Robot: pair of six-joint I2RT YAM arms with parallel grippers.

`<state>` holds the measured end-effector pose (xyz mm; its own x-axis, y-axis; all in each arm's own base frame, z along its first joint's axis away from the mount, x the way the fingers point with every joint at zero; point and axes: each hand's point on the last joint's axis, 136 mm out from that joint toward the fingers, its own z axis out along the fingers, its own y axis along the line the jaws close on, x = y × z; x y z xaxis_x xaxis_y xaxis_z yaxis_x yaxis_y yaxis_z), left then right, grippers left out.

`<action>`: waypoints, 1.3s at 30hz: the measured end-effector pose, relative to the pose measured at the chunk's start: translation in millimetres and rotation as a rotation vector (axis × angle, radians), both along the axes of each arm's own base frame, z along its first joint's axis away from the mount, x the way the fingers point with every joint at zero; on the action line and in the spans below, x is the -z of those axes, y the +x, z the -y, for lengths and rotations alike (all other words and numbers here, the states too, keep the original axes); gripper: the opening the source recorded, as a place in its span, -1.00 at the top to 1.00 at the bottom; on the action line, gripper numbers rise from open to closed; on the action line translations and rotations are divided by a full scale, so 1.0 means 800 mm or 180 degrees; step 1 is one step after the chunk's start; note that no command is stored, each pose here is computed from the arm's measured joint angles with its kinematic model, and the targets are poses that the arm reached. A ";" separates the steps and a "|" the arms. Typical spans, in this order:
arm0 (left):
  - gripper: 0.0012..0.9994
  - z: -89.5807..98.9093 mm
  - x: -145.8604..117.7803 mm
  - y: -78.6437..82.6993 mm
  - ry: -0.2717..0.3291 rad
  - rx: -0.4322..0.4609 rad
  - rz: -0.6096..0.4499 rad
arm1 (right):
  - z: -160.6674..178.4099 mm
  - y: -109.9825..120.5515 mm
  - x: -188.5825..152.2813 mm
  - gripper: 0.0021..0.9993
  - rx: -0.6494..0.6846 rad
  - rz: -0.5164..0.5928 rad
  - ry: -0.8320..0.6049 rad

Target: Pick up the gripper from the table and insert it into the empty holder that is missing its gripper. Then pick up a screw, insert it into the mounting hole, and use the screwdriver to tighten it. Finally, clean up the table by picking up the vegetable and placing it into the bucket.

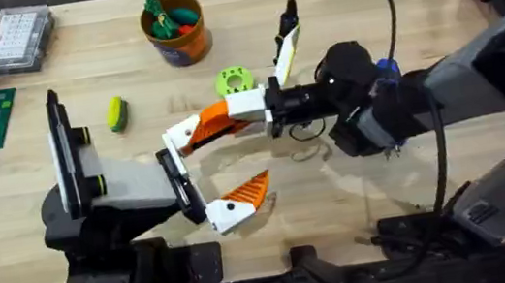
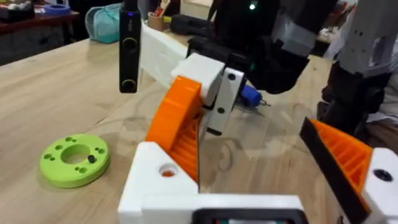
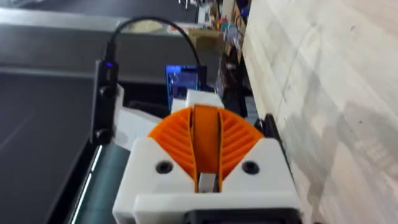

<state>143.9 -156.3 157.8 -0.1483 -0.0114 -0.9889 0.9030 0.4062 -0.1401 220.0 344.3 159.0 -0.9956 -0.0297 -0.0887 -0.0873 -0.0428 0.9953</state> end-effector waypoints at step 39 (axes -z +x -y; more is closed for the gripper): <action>-0.97 0.007 0.000 -0.016 -0.0022 0.0254 -0.0017 | 0.072 0.023 -0.002 -0.98 -0.0291 0.0144 -0.0018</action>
